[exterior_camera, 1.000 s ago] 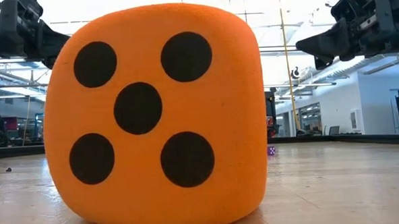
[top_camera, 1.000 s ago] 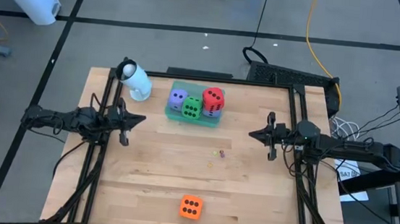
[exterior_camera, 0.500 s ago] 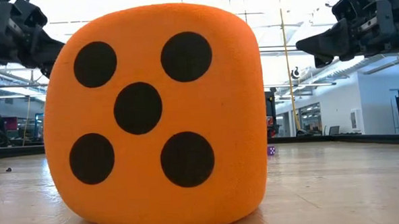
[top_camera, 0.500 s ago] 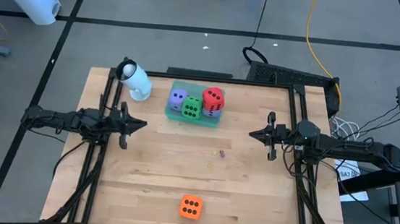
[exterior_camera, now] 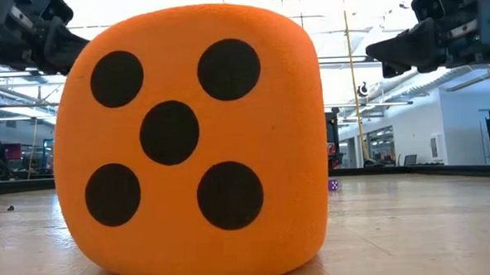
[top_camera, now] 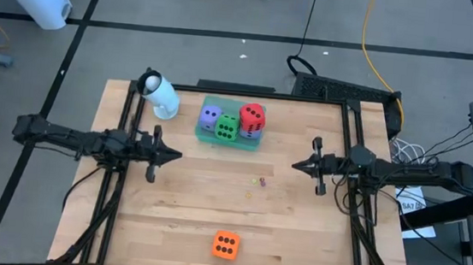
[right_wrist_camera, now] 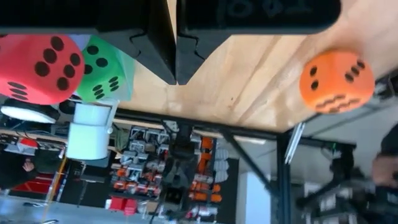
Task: Pick & Place Dice
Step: Put the big orange dice into the green bin
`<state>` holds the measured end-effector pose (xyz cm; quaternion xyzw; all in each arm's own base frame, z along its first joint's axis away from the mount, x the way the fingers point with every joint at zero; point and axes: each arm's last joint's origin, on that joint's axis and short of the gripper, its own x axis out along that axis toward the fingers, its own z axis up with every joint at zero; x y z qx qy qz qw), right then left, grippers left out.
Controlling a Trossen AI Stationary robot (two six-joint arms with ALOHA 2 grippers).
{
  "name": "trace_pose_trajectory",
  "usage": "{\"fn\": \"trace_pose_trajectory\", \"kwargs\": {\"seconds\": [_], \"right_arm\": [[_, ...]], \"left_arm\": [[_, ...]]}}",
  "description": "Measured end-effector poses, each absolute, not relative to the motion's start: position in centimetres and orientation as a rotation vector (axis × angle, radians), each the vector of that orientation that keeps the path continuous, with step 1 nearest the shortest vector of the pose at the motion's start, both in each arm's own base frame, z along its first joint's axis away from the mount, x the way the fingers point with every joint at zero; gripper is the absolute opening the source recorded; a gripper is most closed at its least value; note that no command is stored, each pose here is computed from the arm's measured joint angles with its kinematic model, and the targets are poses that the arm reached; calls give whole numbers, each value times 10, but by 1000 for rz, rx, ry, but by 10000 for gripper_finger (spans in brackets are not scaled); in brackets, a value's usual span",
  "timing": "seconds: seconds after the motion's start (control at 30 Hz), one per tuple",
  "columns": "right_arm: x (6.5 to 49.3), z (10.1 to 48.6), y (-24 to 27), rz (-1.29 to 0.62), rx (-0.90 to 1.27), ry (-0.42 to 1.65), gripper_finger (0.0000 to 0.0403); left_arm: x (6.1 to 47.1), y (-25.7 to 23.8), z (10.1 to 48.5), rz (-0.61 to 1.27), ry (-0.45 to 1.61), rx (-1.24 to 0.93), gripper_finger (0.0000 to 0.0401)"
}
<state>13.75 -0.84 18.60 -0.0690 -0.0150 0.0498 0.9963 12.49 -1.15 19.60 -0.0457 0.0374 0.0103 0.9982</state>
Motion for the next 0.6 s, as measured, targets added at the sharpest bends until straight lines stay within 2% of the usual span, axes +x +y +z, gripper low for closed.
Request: {"fn": "trace_pose_trajectory", "kwargs": {"seconds": [0.2,0.37,0.5,0.6], "right_arm": [[143,191,0,51,-222,-9,0],[150,200,18,82,-270,74,0],[158,217,37,75,-317,118,0],[163,220,50,22,-367,175,0]], "left_arm": [[154,-26,211,-43,204,-53,6],[179,-45,222,-98,302,-52,10],[190,-64,234,-153,308,7,4],[195,-73,243,-107,292,18,8]]}}
